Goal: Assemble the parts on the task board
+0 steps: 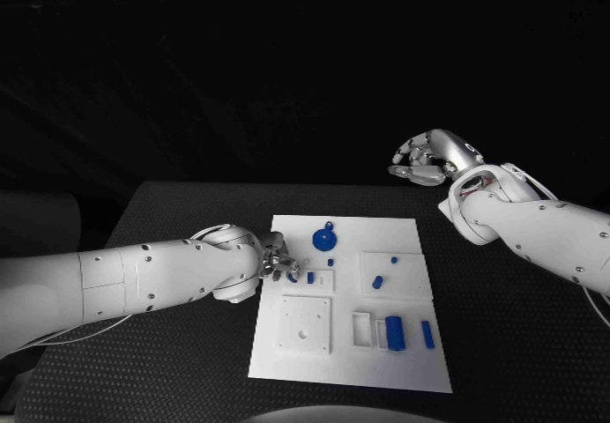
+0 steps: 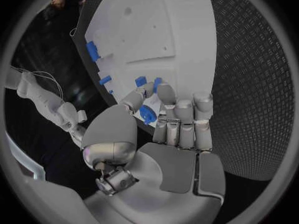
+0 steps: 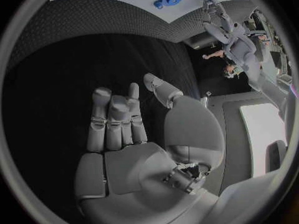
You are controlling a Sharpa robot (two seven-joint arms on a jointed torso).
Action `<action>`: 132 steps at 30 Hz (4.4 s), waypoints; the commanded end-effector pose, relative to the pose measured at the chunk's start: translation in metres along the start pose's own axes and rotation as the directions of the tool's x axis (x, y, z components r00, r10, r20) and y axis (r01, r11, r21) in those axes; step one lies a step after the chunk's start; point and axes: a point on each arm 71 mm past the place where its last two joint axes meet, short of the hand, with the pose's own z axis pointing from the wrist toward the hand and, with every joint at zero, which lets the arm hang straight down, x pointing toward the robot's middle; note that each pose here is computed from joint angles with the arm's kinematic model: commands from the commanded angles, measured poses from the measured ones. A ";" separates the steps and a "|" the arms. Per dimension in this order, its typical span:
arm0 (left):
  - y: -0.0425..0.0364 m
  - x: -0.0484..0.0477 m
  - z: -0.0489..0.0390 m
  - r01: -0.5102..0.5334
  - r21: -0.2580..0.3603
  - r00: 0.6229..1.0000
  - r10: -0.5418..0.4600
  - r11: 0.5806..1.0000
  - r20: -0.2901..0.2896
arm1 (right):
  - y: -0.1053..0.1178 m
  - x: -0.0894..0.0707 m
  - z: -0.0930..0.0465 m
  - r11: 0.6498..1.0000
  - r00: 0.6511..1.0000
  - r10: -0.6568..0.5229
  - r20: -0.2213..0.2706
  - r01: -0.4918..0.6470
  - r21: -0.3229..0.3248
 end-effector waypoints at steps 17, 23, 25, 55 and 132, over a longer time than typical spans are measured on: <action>-0.0022 0.0105 0.0003 -0.041 0.027 0.998 0.042 0.999 -0.050 | -0.001 0.005 -0.003 1.000 1.000 0.004 -0.023 -0.004 -0.001; -0.0011 0.0098 0.0004 -0.050 0.025 0.998 0.051 0.998 -0.047 | -0.001 0.005 -0.003 1.000 1.000 0.004 -0.023 -0.004 -0.001; -0.0008 0.0099 0.0005 -0.051 0.024 0.997 0.052 0.998 -0.048 | -0.001 0.005 -0.003 1.000 1.000 0.004 -0.024 -0.004 -0.001; -0.0039 0.0164 -0.0016 -0.197 0.056 0.975 0.201 0.979 -0.094 | -0.002 0.007 -0.004 1.000 1.000 0.007 -0.029 -0.007 0.002; -0.0054 -0.0033 0.0005 -0.101 0.044 0.992 0.104 0.994 -0.069 | -0.006 0.012 -0.008 1.000 0.999 0.010 -0.042 -0.009 0.012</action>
